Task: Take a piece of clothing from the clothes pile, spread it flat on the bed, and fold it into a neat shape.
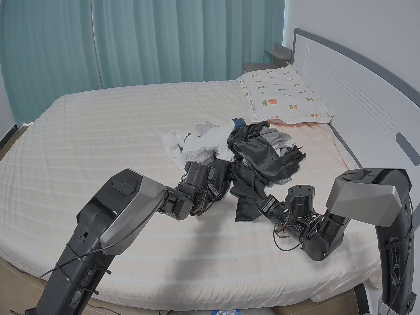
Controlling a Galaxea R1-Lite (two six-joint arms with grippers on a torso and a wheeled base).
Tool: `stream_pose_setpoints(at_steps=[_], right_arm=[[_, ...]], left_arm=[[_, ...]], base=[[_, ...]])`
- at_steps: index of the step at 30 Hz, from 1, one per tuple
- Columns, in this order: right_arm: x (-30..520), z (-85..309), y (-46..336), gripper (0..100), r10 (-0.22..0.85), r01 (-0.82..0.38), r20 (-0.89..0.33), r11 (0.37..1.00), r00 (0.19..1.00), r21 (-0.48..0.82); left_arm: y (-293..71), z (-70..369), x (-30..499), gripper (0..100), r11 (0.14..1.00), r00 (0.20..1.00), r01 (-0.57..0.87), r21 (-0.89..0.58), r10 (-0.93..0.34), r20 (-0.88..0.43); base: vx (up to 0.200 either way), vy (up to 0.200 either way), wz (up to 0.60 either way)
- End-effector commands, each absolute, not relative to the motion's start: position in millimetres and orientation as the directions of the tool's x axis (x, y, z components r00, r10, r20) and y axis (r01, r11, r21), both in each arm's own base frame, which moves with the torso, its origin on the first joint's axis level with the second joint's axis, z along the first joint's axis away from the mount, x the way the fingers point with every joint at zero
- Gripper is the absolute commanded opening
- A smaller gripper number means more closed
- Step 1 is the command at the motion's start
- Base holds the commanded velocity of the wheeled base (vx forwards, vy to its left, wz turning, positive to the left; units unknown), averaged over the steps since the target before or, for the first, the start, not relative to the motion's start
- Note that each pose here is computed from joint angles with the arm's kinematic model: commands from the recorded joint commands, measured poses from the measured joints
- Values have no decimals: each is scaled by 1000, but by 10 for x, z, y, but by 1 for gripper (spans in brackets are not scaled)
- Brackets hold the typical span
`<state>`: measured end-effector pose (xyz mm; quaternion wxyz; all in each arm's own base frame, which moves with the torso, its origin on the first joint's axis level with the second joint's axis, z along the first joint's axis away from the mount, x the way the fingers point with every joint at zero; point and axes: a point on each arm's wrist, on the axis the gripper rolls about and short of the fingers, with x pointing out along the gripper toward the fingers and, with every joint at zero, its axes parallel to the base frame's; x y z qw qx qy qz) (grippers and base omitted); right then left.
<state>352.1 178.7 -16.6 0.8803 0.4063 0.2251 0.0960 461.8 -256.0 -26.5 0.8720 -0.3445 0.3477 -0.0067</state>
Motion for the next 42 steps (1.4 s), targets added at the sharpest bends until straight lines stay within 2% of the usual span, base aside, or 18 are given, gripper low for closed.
stream_pose_setpoints(at_steps=[1,4,6,11,17,21,22,26,27,29,32,37,42], right_arm=[[3424,-41,1808,0,384,-92,-187,603,904,793],[3388,92,1794,0,388,-144,-116,579,914,802],[3319,436,1764,0,392,-211,-24,546,919,811],[3223,1081,1647,0,366,-330,146,513,919,792],[3062,1852,1537,0,341,-508,377,558,861,656],[2934,2031,1484,0,337,-537,420,590,842,603],[2931,2030,1476,0,336,-537,420,588,843,606],[2914,1554,1451,0,380,-438,248,574,891,693],[2956,1288,1471,0,402,-376,159,549,902,746],[3043,1053,1496,0,416,-322,90,530,905,785],[3082,796,1579,0,448,-283,15,538,894,794],[3053,628,1660,0,472,-258,-38,546,881,797],[2987,525,1752,0,518,-232,-75,503,852,832]], left_arm=[[-2286,381,4346,0,714,768,-228,-662,-286,-572],[-2167,592,4113,0,690,771,-181,-701,-343,-537],[-1982,923,3700,0,638,788,-67,-767,-438,-433],[-1792,1250,3169,0,561,825,89,-823,-504,-255],[-1533,1599,2814,0,481,866,249,-841,-499,-29],[-1388,1807,2623,0,454,872,296,-840,-488,43],[-1377,1817,2612,0,454,872,298,-840,-487,46],[-1309,1832,2524,0,457,887,280,-844,-459,46],[-1304,1760,2516,0,457,891,250,-854,-454,18],[-1332,1634,2576,0,448,887,208,-870,-462,-26],[-1396,1398,2700,0,467,882,143,-872,-460,-101],[-1416,1245,2724,0,474,862,109,-874,-482,-154],[-1444,1155,2727,0,401,812,61,-914,-552,-188]], base=[[0,0,0],[0,0,0],[0,0,0],[0,0,0],[0,0,0],[0,0,0],[0,0,0],[0,0,0],[0,0,0],[0,0,0],[0,0,0],[0,0,0],[0,0,0]])
